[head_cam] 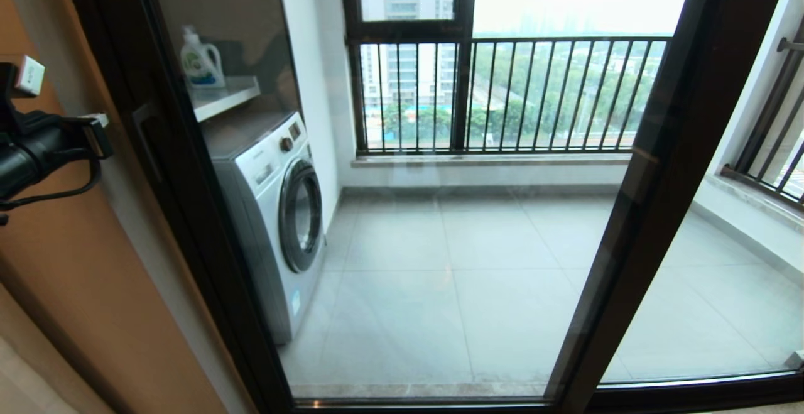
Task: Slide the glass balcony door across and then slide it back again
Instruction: Open the slid door
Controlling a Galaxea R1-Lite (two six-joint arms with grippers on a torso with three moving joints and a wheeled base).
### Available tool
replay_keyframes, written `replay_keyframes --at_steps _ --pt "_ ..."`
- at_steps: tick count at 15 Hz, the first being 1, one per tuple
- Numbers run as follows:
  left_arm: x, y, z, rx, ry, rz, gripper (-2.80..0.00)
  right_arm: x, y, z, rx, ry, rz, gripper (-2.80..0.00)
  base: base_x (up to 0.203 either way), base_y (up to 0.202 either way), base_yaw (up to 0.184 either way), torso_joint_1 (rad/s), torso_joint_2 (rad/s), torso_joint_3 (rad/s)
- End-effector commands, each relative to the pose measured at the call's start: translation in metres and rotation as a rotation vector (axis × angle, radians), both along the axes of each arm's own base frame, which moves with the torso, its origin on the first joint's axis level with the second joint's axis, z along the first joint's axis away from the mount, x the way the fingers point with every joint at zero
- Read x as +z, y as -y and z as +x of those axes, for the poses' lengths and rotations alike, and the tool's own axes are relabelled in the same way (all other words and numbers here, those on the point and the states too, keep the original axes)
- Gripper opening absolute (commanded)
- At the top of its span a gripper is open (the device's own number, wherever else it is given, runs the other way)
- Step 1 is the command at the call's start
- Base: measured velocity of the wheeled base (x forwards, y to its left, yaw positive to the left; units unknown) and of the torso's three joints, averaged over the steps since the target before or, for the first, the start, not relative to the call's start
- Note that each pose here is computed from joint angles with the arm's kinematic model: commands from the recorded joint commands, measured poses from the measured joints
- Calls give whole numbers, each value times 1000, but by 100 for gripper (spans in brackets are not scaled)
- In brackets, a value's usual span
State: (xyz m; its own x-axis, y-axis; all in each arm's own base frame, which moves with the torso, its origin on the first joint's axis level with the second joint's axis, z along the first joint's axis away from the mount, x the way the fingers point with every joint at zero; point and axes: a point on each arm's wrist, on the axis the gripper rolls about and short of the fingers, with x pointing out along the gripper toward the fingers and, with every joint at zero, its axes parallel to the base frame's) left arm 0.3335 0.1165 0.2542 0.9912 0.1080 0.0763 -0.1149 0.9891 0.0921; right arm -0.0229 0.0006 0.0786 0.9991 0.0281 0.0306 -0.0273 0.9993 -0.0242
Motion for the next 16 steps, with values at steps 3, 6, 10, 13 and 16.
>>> replay_keyframes --at_steps 3,6,10,13,16 --pt "-12 -5 19 -9 -21 -5 -280 -3 0 1 1 -12 -1 -280 0 0 0 0 0 0" --pt "-18 -1 26 -27 -36 9 -280 -3 0 1 1 -12 0 -280 0 0 0 0 0 0" --pt "-16 18 31 -78 -29 15 -280 -3 0 1 1 -11 0 -280 0 0 0 0 0 0" --pt "-13 26 33 -96 -19 25 -280 -3 0 1 1 -12 -1 -280 0 0 0 0 0 0" --pt "-12 34 35 -111 -18 26 -280 -3 0 1 1 -12 0 -280 0 0 0 0 0 0"
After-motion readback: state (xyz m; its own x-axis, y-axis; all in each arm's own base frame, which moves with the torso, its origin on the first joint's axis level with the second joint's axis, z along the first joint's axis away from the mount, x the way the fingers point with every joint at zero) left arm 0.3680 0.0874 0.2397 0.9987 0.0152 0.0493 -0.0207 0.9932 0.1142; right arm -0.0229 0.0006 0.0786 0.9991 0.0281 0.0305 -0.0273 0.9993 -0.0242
